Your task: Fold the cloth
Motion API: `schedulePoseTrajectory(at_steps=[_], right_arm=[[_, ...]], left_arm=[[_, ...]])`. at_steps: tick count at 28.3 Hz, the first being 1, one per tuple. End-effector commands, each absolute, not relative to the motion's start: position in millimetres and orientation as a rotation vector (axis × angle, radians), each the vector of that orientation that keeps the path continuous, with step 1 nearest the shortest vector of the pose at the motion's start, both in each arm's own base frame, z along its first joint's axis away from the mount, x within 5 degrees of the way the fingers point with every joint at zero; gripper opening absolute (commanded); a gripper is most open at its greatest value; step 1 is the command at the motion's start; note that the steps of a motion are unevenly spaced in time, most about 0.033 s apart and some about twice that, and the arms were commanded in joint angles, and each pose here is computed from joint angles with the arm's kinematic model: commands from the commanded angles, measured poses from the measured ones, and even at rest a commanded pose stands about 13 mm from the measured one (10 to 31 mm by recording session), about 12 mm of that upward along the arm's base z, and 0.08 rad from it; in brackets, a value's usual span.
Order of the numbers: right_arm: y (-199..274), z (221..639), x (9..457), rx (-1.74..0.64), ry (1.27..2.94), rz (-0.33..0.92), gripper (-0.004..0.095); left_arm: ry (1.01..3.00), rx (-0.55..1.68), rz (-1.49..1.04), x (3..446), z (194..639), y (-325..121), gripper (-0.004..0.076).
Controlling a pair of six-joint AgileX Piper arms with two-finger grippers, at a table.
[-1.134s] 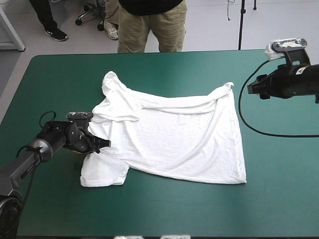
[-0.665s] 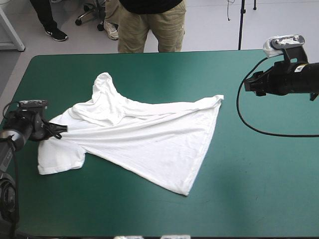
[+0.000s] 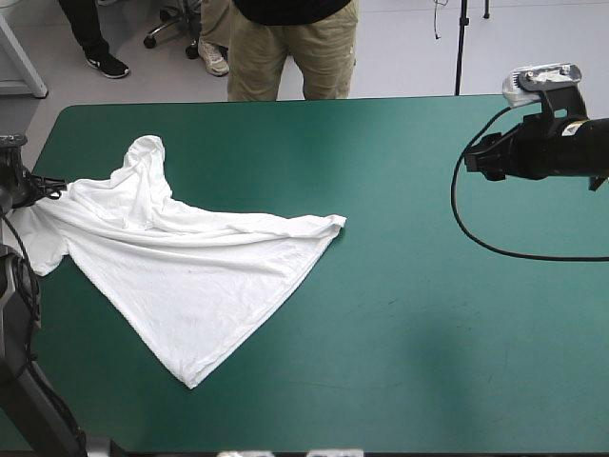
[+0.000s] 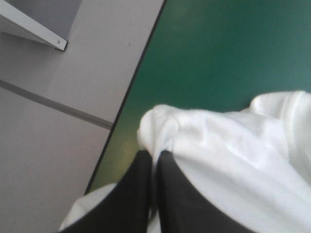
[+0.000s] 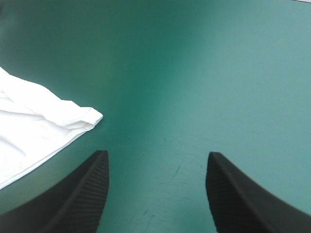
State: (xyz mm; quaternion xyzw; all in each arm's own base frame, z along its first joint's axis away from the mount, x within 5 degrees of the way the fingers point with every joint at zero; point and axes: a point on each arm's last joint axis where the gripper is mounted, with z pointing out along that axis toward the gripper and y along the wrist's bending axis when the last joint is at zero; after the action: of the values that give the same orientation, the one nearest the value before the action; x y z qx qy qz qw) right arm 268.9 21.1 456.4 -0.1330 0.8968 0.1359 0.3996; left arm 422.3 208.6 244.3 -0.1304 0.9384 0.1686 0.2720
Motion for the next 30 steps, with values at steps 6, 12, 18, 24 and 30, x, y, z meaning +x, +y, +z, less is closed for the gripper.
schedulePoseTrajectory(at_steps=[6, 12, 18, 24, 30], right_arm=[[21, 474, 261, -0.332, 2.161, 0.326, 0.0553], [19, 486, 242, -0.35, 2.123, 0.261, 0.0553], [19, 494, 227, -0.345, 2.108, 0.246, 0.0553], [20, 495, 224, -0.345, 2.103, 0.258, 0.0553], [20, 495, 224, -0.345, 2.102, 0.26, 0.0553]], left_arm=[[2.48, -0.375, 0.551, 402, 299, 209, 0.0591], [2.32, -0.406, 0.446, 374, 367, 189, 0.0504], [2.242, -0.233, 0.046, 330, 432, 132, 0.0461], [2.176, -0.073, -0.103, 275, 482, 90, 0.0458], [2.076, 0.054, -0.151, 216, 518, 52, 0.0457]])
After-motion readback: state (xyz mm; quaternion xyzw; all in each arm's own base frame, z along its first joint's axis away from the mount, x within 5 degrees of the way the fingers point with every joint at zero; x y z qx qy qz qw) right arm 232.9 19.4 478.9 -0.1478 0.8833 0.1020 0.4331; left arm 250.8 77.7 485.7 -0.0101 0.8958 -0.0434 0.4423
